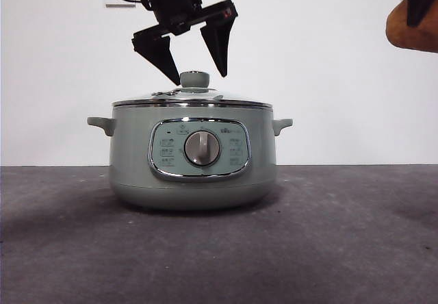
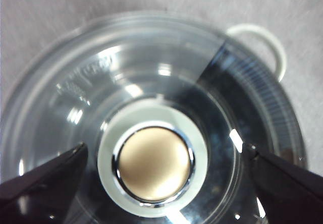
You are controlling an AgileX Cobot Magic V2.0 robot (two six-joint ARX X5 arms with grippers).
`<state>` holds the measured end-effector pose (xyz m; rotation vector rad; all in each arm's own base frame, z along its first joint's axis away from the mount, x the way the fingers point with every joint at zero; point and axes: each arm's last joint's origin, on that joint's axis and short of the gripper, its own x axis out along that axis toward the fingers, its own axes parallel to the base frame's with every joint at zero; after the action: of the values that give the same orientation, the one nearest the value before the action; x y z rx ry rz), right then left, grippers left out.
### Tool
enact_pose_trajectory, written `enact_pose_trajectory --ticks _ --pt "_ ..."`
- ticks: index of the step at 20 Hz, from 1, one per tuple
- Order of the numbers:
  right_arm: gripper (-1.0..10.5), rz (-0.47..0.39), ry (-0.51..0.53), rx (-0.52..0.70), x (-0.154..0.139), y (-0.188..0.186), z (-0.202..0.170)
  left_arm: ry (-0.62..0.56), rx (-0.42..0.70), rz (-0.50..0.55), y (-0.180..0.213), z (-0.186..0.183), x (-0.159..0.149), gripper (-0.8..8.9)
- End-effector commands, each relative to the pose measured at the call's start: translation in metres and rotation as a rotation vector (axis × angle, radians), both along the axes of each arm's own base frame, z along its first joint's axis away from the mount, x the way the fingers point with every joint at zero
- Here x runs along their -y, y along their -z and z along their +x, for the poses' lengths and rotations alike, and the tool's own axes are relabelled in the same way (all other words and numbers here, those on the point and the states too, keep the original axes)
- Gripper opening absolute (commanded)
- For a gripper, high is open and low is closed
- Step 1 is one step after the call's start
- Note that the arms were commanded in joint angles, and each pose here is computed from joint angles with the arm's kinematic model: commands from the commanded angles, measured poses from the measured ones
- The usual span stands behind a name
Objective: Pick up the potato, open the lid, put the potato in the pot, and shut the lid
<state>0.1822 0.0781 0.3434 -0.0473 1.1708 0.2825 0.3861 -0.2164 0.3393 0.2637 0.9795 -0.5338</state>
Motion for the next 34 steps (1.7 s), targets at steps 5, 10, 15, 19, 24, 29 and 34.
enact_pose_trajectory --ticks 5,10,15,19,24,29,34 --pt "0.0 -0.001 0.0 0.006 0.0 -0.001 0.0 -0.03 -0.001 0.047 0.008 0.001 0.007 4.34" --pt "0.0 -0.003 0.0 0.0 0.0 0.0 0.0 -0.025 0.008 0.044 0.008 0.001 0.009 2.42" --pt "0.0 -0.004 0.0 -0.002 0.0 0.0 0.0 -0.026 0.024 0.065 0.008 0.001 0.008 -0.09" --pt "0.0 -0.003 0.0 0.0 0.0 0.0 0.0 -0.03 0.057 0.084 0.004 0.003 0.005 -0.09" --pt "0.0 -0.011 0.069 0.01 0.001 0.0 0.001 -0.048 0.138 0.034 -0.028 -0.005 -0.006 -0.09" --pt "0.0 0.105 0.055 0.005 -0.007 -0.008 0.011 -0.058 0.23 -0.019 -0.071 -0.02 -0.016 -0.09" --pt "0.0 0.202 -0.004 -0.027 -0.032 -0.025 0.051 -0.095 0.265 -0.021 -0.09 -0.02 -0.038 -0.09"
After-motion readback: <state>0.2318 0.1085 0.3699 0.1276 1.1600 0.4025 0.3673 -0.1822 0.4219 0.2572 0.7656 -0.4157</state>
